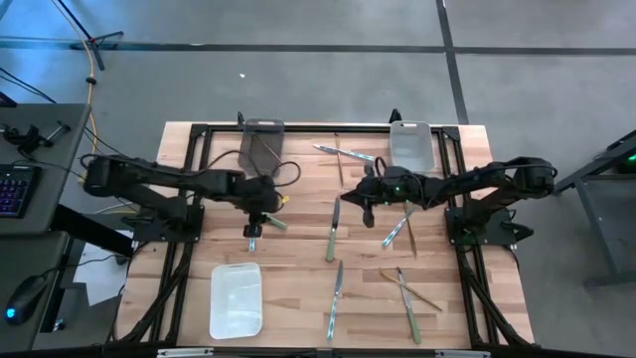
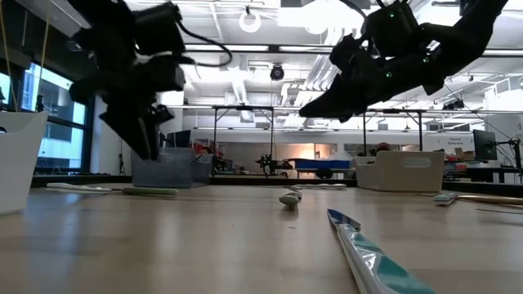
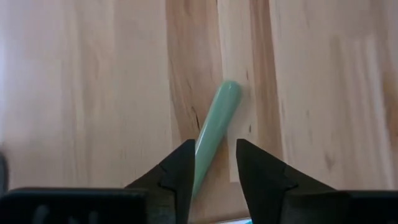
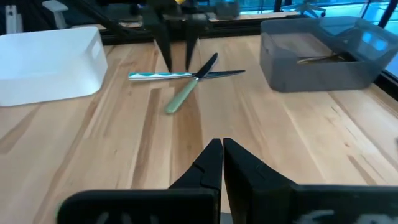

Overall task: Sort silverware by color (type)
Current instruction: Put the top left green table knife into the white bin

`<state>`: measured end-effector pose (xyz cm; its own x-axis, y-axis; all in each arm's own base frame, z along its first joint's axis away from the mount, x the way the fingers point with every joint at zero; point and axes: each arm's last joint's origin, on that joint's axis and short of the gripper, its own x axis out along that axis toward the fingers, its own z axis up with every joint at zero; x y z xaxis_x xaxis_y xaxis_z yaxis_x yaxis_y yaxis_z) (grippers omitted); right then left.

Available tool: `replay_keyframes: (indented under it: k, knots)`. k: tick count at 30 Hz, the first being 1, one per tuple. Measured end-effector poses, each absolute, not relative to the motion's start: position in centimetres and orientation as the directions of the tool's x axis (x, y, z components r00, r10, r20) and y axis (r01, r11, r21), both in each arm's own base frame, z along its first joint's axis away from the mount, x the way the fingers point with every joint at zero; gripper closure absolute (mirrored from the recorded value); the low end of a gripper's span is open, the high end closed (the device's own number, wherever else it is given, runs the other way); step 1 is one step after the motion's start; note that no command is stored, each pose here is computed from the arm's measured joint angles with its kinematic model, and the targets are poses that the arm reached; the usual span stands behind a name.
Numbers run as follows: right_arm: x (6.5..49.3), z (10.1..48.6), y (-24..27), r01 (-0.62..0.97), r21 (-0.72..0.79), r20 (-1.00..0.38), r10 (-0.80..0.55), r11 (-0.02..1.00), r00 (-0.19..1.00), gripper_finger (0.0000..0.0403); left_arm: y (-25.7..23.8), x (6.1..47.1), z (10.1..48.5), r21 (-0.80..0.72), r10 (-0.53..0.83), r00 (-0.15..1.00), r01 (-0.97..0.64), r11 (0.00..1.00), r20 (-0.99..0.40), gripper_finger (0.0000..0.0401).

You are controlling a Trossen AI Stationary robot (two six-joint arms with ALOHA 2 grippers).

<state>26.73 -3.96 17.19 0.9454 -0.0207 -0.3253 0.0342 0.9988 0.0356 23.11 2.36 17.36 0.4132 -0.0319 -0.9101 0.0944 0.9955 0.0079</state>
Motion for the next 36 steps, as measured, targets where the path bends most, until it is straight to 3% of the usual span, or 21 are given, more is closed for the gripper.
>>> replay_keyframes:
  k: [15, 22, 27, 36]
  knots:
    - [26.9, 17.1, -2.8, -0.009, 0.038, -0.332, 0.021, 0.999, 0.943, 0.0403, 2.8, 26.2, 13.5, 0.018, -0.037, 0.234, 0.227, 0.974, -0.971, 0.0289]
    - [26.9, 17.1, -2.8, -0.007, 0.044, -0.337, 0.021, 0.999, 0.941, 0.0403, 2.7, 26.6, 12.8, 0.011, -0.043, 0.195, 0.266, 0.964, -0.98, 0.033]
    - [26.9, 17.1, -2.8, -0.007, 0.044, -0.337, 0.021, 0.999, 0.941, 0.0403, 2.7, 26.5, 12.8, 0.022, -0.041, 0.195, 0.314, 0.949, -0.98, 0.0355]
    - [26.9, 17.1, -2.8, -0.006, 0.044, -0.338, 0.02, 0.999, 0.941, 0.0403, 1.8, 28.2, 15.2, 0.109, 0.033, 0.182, 0.425, 0.898, -0.983, 0.0357]
